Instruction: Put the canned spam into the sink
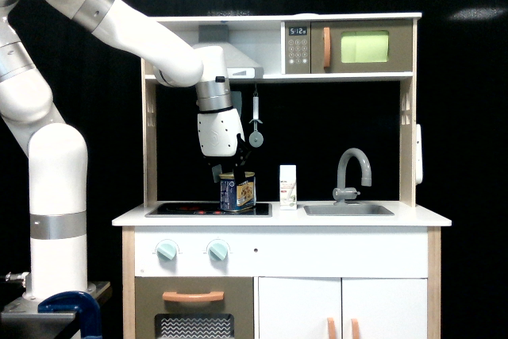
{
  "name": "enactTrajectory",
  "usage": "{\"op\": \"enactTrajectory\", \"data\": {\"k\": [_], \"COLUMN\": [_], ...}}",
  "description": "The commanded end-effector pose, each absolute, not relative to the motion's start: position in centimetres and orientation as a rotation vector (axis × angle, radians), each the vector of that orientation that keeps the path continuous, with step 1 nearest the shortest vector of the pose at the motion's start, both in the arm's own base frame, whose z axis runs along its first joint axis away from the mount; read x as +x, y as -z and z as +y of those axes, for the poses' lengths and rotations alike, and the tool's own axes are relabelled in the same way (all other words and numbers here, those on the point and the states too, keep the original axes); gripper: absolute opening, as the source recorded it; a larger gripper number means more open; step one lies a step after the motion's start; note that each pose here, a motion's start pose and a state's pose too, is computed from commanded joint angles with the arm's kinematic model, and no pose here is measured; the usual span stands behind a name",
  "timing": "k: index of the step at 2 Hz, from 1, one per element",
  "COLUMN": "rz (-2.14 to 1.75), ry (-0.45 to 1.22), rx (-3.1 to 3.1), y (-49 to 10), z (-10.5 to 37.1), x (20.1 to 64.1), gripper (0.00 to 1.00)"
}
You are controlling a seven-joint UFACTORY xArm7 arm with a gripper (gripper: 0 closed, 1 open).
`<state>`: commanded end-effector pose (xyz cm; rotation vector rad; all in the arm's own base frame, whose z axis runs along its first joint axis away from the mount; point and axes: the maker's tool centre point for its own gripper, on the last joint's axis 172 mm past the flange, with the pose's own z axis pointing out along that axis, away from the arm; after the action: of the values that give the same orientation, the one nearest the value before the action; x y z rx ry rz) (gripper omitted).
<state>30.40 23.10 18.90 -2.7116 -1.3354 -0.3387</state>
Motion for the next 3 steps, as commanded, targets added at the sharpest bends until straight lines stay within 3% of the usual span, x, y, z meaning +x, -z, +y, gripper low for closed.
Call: {"op": "enactTrajectory", "data": {"k": [1, 2, 3], "rz": [-1.335, -1.335, -1.335], "ry": [0.339, 0.339, 0.339], "rx": [-2.712, -2.712, -2.712], "y": [-17.8, -22.2, -21.6], "z": [25.7, 14.8, 13.9], "x": [30.4, 30.7, 43.6], "gripper": [1.00, 0.00, 0.00]}}
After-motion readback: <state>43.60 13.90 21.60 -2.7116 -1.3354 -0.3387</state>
